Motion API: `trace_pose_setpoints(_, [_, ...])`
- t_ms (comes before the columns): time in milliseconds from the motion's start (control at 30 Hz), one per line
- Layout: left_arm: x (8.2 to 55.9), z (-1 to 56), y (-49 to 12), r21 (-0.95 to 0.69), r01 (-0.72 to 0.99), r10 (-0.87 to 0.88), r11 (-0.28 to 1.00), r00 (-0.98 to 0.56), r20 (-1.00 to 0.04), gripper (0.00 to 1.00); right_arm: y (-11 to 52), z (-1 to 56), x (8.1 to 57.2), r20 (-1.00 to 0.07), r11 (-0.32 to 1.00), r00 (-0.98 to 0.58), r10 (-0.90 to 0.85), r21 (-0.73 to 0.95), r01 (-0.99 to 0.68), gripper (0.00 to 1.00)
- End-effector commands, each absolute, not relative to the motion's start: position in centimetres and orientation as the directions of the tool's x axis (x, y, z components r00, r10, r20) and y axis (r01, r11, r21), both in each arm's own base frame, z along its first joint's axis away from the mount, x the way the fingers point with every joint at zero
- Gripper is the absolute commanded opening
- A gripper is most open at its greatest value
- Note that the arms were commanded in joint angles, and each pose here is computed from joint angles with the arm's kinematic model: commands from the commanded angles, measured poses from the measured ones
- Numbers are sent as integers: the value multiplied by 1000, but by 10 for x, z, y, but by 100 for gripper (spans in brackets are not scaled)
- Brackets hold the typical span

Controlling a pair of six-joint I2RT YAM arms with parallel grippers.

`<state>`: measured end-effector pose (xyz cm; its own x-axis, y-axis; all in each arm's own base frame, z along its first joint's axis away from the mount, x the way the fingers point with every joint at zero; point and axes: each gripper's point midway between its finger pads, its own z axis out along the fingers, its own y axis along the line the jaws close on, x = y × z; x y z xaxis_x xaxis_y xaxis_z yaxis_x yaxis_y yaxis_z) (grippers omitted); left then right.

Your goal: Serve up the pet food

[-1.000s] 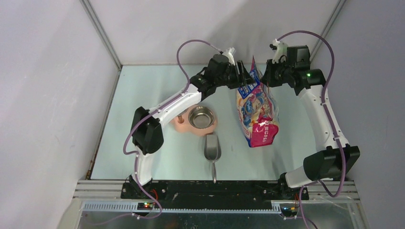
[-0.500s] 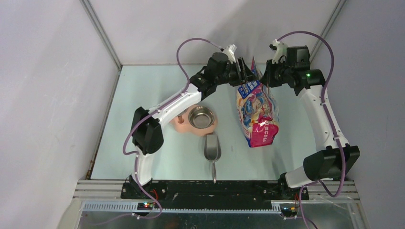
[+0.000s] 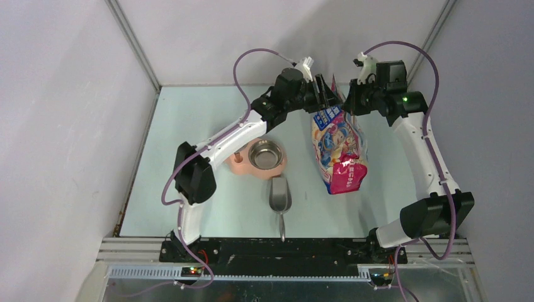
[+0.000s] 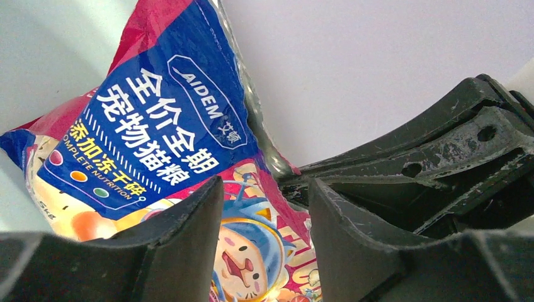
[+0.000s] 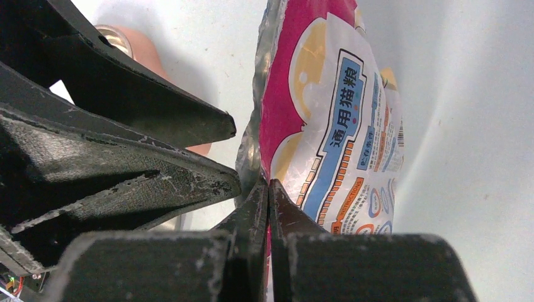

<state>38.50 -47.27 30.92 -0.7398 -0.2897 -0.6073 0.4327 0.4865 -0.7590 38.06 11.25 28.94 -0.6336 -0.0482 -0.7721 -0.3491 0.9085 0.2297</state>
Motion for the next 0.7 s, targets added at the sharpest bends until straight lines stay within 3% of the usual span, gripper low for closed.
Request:
trace_pose_setpoints(0, [388,333,-474,-754,455,-326,475,-704,-630,55,115,282,369,-741,908,-670,-53,244,-342,0])
trace_pose_setpoints(300, [388,320,-485,-766,436,-318,472,-726,-610,40,115,282,369,-742,910,-668,-57,237,-341,0])
trace_pose_setpoints(467, [391,310,-498,-763,435,-316,479,-725,-612,37,116,281,370,-742,910,-667,-66,230,-345,0])
trace_pose_setpoints(567, [394,307,-498,-724,450,-299,523,-698,-651,4,110,279,373,-749,928,-655,-97,171,-333,0])
trace_pose_setpoints(667, [402,303,-480,-649,428,-280,629,-654,-703,0,99,282,379,-767,944,-620,-165,59,-323,0])
